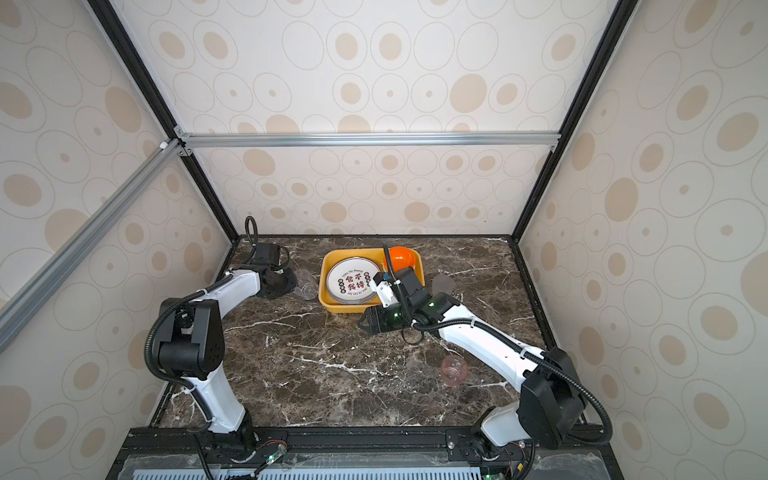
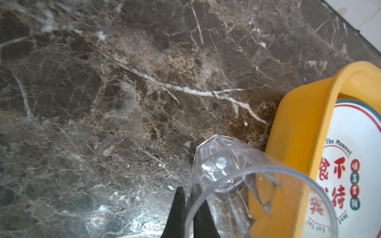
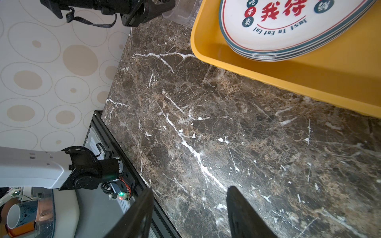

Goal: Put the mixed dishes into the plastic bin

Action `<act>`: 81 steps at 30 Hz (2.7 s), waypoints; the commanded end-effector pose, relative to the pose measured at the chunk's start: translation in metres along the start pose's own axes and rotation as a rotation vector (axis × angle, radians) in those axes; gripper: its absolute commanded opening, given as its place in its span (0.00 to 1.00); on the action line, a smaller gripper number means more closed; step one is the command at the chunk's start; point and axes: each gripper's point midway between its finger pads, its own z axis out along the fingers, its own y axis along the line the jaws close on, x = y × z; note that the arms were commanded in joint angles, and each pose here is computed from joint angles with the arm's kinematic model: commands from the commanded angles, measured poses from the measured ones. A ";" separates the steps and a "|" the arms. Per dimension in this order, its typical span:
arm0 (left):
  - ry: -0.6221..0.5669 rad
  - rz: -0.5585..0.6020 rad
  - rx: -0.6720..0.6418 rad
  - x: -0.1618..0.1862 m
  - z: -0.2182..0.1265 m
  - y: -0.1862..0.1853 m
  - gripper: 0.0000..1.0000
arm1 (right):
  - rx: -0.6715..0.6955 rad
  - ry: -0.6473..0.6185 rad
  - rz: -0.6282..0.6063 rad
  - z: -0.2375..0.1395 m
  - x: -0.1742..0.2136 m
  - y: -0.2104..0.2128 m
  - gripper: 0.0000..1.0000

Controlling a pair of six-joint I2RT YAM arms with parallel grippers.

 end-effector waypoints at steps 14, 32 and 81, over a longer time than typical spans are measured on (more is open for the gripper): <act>-0.061 0.113 0.062 -0.004 -0.074 -0.011 0.00 | 0.093 -0.044 0.004 -0.007 -0.010 -0.012 0.59; -0.037 0.264 0.291 0.051 -0.133 -0.109 0.00 | 0.274 -0.153 0.011 -0.042 -0.057 -0.015 0.56; 0.012 0.340 0.570 0.102 -0.169 -0.240 0.20 | 0.562 -0.119 0.133 -0.022 -0.113 -0.058 0.10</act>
